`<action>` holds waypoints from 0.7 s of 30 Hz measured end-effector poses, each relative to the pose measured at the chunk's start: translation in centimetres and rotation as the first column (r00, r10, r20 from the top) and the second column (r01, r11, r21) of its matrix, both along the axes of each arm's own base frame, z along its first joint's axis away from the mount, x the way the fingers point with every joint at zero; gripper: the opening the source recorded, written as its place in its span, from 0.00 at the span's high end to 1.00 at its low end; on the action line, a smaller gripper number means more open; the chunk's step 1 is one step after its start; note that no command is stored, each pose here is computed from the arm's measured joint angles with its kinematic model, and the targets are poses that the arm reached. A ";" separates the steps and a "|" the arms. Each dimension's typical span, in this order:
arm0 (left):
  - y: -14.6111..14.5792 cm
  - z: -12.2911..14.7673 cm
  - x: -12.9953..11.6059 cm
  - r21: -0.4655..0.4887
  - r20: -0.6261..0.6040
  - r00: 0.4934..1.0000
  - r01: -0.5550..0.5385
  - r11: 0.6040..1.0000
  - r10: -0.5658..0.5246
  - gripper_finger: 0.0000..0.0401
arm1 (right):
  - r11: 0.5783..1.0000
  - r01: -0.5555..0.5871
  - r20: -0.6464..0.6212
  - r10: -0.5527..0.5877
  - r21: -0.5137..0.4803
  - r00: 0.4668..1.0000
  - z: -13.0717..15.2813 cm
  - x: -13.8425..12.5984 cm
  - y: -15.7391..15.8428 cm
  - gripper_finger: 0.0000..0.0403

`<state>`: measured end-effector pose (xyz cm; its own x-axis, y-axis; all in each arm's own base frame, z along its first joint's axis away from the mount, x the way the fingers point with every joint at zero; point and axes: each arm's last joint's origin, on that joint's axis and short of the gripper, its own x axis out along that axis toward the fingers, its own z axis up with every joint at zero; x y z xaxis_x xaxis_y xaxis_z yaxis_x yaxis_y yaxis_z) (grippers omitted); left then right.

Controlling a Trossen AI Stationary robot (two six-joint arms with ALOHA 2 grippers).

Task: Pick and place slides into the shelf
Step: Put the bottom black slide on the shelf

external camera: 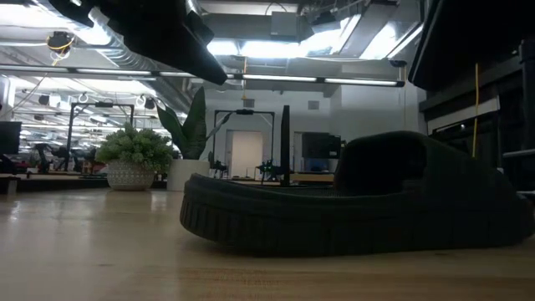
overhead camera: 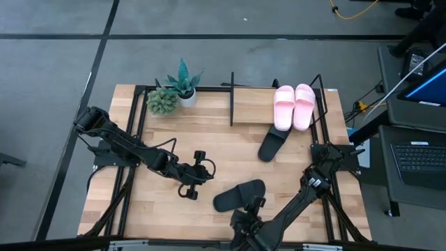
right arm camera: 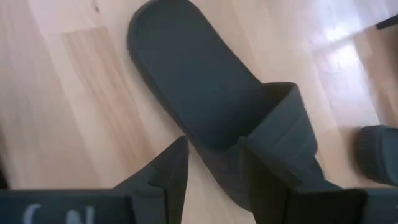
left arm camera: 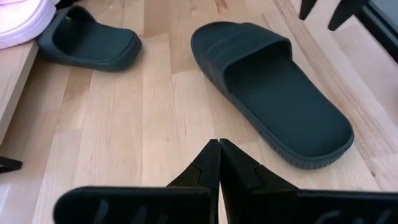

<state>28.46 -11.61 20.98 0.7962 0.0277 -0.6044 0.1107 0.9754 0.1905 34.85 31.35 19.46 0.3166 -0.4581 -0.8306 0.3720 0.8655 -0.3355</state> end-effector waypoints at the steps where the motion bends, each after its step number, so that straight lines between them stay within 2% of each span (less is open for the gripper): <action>1: 0.0 0.0 0.0 0.000 0.000 1.000 0.000 1.000 0.000 1.00 | 1.000 0.000 0.006 0.000 0.006 1.000 0.0 0.1 0.1 0.65; 12: 0.0 0.0 0.0 0.003 -0.003 1.000 0.000 1.000 0.000 1.00 | 1.000 0.004 0.013 -0.004 0.014 1.000 0.0 0.9 -0.6 0.65; 21: 0.1 -0.2 -0.1 0.009 -0.019 1.000 0.001 1.000 -0.001 1.00 | 0.997 0.061 0.014 -0.062 0.044 0.998 -0.1 2.0 -1.8 0.65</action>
